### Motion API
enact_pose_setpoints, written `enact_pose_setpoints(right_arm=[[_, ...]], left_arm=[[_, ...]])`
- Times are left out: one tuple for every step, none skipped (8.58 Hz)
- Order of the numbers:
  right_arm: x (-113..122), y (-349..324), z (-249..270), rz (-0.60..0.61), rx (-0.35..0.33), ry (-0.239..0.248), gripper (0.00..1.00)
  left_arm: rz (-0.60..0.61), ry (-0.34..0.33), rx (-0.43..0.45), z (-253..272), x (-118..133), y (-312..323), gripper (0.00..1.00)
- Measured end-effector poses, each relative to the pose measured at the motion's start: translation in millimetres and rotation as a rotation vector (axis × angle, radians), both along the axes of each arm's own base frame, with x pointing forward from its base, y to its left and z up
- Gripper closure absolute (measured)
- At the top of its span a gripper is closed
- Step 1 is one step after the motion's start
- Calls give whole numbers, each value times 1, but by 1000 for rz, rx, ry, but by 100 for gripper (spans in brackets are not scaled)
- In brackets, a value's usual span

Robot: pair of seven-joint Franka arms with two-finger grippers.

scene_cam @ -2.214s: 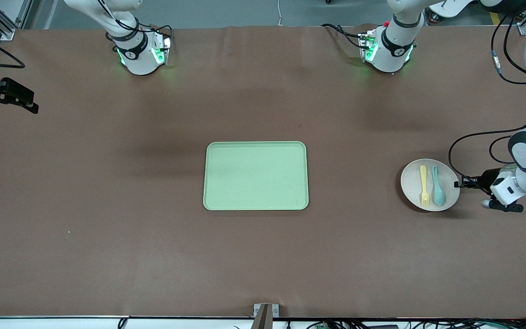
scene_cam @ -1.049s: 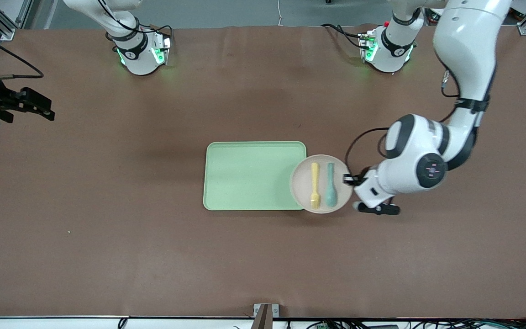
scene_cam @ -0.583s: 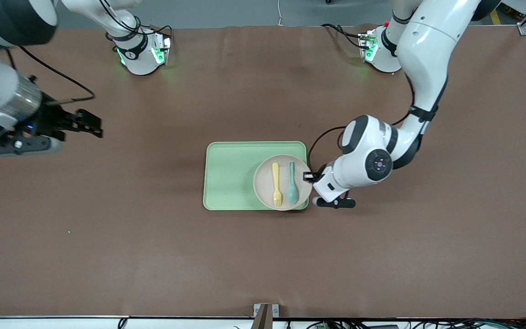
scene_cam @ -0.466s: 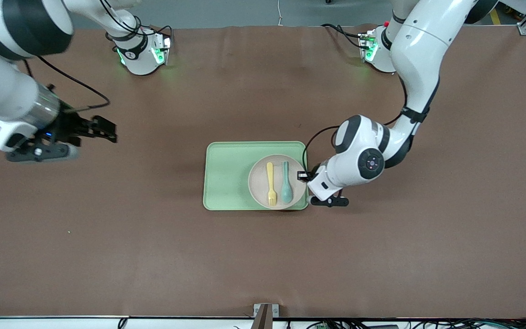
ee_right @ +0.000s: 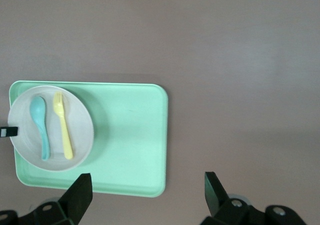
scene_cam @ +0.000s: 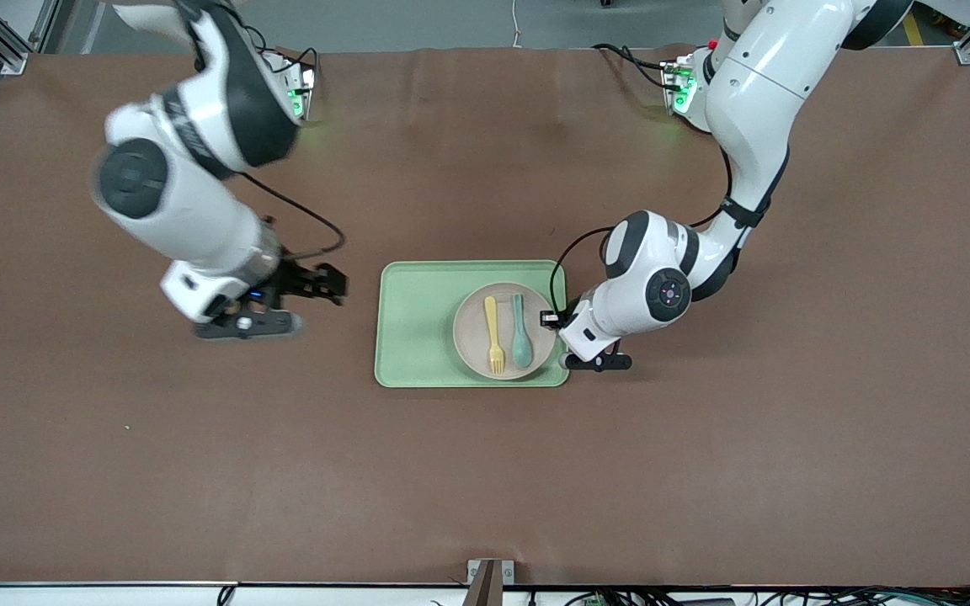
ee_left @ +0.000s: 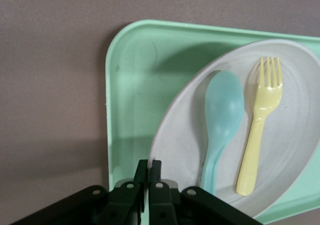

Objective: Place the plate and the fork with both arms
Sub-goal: 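Set the plate down with the left gripper while the right gripper reaches the fork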

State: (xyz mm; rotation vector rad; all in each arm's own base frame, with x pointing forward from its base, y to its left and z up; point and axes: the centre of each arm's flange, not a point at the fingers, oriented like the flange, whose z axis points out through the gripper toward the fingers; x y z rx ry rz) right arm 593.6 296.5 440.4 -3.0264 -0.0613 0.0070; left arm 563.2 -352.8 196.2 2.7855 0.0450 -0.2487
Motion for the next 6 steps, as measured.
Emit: enact_pose_setpoints(right_arm=[[-2,27,-27,11,6,-17,1],[-4,50,-51,27,16,-41,1],[-6,70,-74,46,24,-62,1],[-13,91,-97,73,30,-77,1],[-21,112,-119,81,34,-83,3],[-30,133,-138,71,30,-77,5]], left_arm=[[-1,1,2,-7,-5,-1,96],[-1,3,4,-13,-7,-2,96],[-1,3,4,-13,-8,-3,95],[4,6,1,-13,-8,-3,82],[11,7,-3,-12,-7,-2,66],[20,-2,-8,-6,-2,2,50]])
